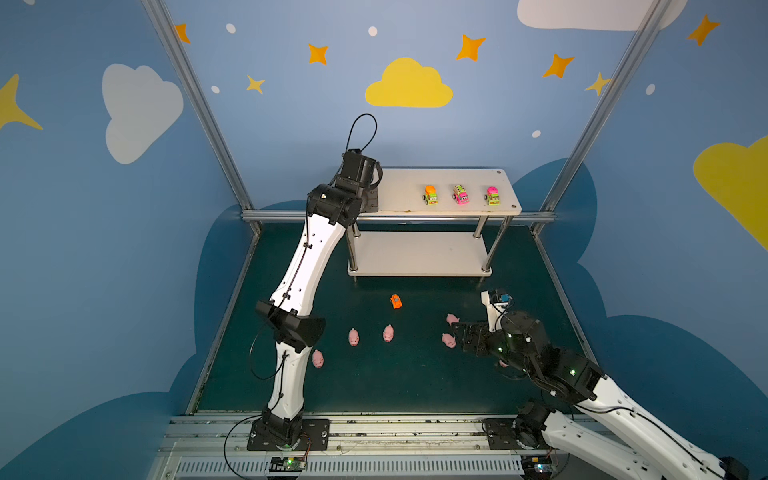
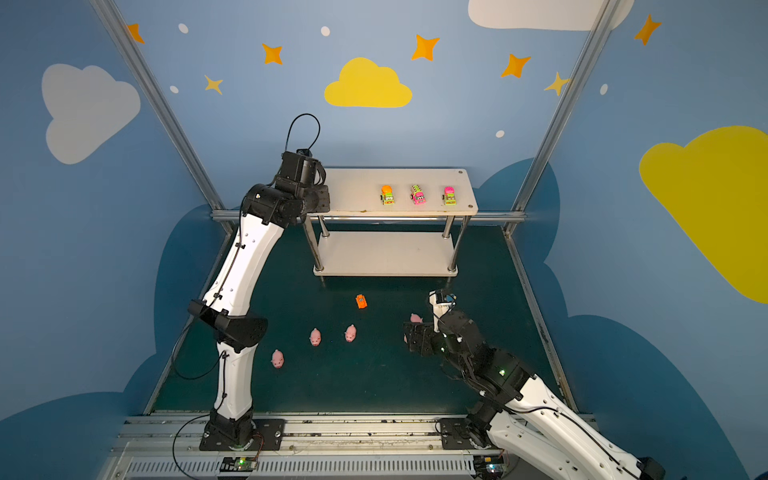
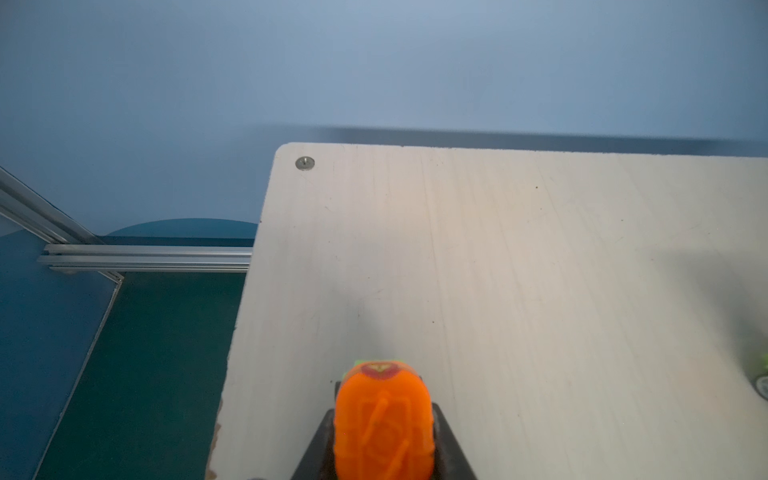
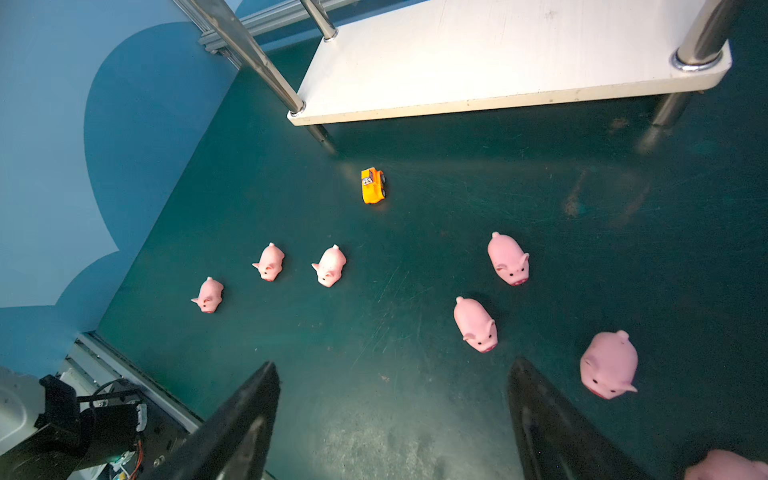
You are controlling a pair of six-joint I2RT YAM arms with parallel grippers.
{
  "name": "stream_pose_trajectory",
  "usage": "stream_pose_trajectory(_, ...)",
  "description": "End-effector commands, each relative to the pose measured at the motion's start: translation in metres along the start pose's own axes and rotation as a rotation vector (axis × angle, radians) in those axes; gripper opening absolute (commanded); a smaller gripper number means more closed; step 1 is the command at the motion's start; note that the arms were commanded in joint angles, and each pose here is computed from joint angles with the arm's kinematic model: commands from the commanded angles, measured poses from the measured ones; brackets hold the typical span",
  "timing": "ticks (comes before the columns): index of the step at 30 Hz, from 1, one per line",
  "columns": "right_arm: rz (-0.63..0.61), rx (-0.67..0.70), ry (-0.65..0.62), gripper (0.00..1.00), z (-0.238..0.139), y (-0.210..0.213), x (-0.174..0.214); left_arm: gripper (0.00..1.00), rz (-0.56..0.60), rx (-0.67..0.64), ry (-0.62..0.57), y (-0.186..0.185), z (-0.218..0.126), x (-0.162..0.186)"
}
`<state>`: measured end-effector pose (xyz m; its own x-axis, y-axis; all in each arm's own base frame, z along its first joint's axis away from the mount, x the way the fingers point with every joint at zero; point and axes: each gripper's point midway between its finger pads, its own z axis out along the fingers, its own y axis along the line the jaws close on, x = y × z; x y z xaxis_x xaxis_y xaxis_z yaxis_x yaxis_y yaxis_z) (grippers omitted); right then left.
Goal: Place and organize the plastic toys onto the shelf
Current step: 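Set the truck on the shelf end nearest the left gripper and release, then withdraw the left gripper down while right gripper moves toward the orange car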
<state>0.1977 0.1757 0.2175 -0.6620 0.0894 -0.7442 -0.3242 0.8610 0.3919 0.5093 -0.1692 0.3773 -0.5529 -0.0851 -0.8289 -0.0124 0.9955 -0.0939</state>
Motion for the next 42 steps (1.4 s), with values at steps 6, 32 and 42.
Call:
stream_pose_trajectory(6, 0.014, -0.004, -0.023, 0.84, 0.003, 0.004, -0.009, 0.41, -0.013, 0.040, -0.004, -0.002, 0.009, -0.004)
stream_pose_trajectory(32, -0.025, -0.020, 0.007, 0.86, 0.009, 0.009, -0.003, 1.00, 0.023, 0.164, -0.205, -0.005, -0.096, -0.057)
stream_pose_trajectory(42, -0.061, -0.070, 0.035, 0.84, 0.052, 0.023, 0.008, 1.00, -0.099, 0.183, -0.190, 0.031, -0.143, 0.023)
